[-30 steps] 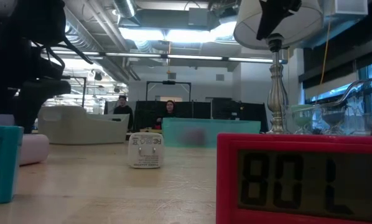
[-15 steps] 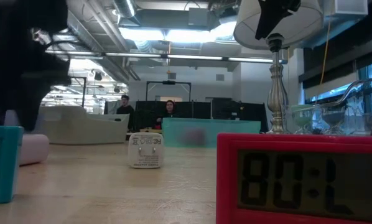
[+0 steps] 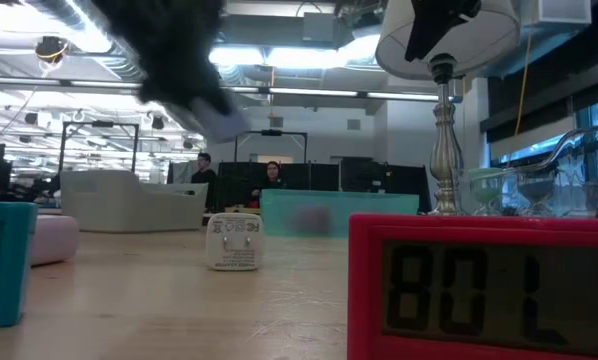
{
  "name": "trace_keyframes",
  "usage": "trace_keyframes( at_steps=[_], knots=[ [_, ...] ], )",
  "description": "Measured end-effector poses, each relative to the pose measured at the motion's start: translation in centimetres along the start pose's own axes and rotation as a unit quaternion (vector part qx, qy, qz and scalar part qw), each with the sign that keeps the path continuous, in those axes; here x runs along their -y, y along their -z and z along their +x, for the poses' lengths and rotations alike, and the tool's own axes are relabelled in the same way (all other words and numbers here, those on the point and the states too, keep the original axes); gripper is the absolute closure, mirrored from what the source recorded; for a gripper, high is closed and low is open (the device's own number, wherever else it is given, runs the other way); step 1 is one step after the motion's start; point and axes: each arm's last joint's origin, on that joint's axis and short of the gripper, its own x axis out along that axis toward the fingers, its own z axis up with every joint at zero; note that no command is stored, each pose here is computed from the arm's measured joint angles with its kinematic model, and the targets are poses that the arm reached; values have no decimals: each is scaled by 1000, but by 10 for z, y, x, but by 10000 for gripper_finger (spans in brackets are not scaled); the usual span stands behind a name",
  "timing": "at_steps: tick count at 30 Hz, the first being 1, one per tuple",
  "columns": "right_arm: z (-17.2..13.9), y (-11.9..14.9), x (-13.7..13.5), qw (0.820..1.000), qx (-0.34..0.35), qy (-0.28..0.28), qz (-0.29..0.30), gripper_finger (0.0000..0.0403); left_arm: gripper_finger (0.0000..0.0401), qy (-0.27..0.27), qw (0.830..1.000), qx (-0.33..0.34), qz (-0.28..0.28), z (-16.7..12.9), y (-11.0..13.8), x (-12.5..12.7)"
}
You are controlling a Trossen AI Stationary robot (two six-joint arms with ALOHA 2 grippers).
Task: Pick & Place Office items
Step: Put the purple charger adapter into the green bin
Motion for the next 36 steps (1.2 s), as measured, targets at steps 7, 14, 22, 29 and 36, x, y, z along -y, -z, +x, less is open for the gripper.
trace_keyframes(
  at_steps=[7, 14, 22, 29, 36],
  knots=[
    [0, -2, -1, 1000, 6, -8, 12, 111, 284, 30, 993, 93, 60, 37, -54, -26],
    [0, -9, -4, 998, 40, -12, 42, 111, 284, 5, 988, 142, 64, 84, -81, -62],
    [-1, -13, -5, 997, 55, -14, 54, 111, 284, 0, 996, 85, 40, 131, -73, -93],
    [-1, -13, -5, 997, 54, -14, 54, 111, 281, 22, 997, 57, 41, 150, -75, -95],
    [-1, -12, -5, 997, 54, -14, 54, 111, 281, 4, 997, -7, 73, 149, -77, -93]
  ],
)
